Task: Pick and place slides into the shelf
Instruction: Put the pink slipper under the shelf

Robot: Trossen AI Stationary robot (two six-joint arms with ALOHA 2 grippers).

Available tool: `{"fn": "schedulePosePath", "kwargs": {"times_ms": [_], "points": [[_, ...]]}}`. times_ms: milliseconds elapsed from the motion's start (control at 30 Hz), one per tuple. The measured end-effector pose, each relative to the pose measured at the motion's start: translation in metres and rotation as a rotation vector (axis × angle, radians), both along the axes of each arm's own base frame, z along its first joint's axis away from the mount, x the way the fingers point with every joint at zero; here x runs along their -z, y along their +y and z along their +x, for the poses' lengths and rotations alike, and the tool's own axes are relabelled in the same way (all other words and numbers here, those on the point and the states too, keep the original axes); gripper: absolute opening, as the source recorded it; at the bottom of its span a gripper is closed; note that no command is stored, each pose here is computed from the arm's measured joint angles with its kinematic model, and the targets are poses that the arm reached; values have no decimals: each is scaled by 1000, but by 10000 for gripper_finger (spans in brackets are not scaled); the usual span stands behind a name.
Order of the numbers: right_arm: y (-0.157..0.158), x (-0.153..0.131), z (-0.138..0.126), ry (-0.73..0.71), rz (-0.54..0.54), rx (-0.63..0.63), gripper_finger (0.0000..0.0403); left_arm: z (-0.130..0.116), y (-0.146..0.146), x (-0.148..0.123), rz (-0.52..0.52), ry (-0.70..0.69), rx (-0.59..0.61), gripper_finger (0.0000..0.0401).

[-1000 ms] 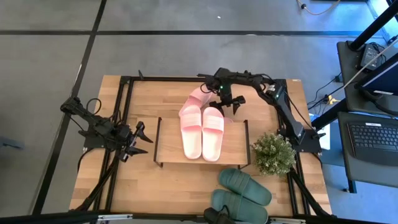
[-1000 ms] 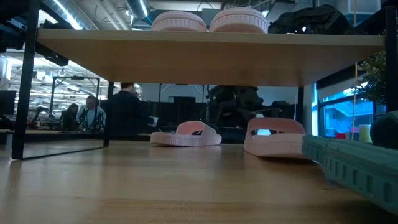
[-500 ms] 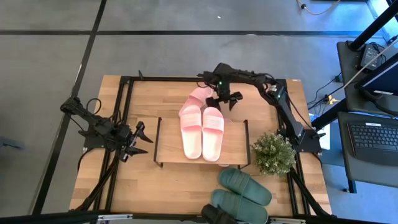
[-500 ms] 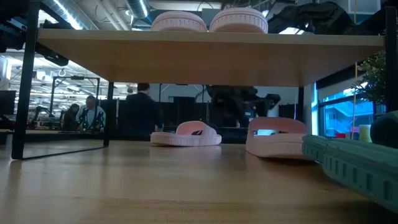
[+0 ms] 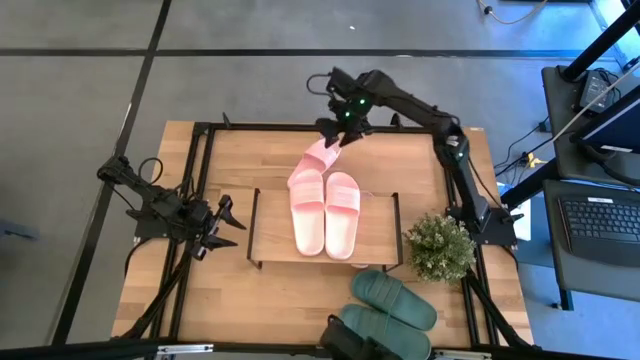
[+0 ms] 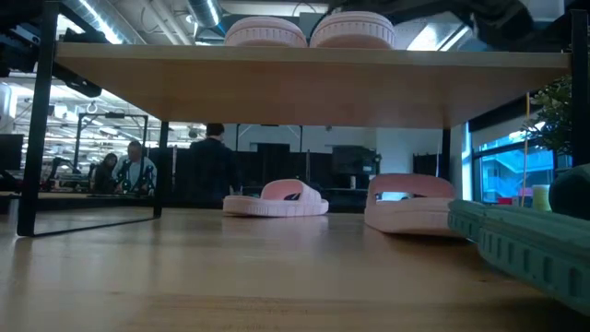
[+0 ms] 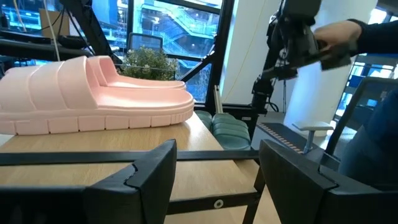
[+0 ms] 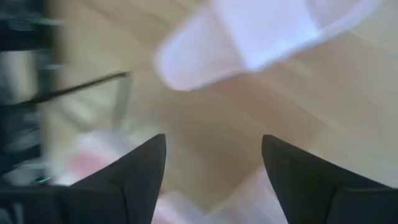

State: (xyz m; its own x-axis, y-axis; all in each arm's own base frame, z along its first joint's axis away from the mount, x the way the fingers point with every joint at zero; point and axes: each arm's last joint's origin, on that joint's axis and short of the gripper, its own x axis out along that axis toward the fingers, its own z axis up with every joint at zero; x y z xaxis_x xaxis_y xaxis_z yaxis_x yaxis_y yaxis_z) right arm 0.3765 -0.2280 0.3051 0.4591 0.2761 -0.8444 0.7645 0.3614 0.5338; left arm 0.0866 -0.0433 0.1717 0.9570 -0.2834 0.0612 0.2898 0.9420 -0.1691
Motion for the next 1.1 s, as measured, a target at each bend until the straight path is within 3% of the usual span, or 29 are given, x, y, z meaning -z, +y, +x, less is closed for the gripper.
{"fn": "schedulePosePath", "kwargs": {"times_ms": [233, 533, 733, 867, 1100], "points": [[8, -26, -2, -154, -99, -165, 265, 0, 0, 0, -2, -2, 0, 221], [9, -36, 19, -306, -168, -99, 265, 0, 0, -1, -8, -6, 0, 221], [24, -38, 30, -396, -325, -327, 265, 0, 0, -3, -44, -22, 1, 221], [25, -45, 39, -504, -427, -391, 265, -1, 1, -9, -58, -70, 1, 221], [33, -49, 40, -550, -509, -526, 265, -8, 6, -41, -139, -171, -51, 221]]}}
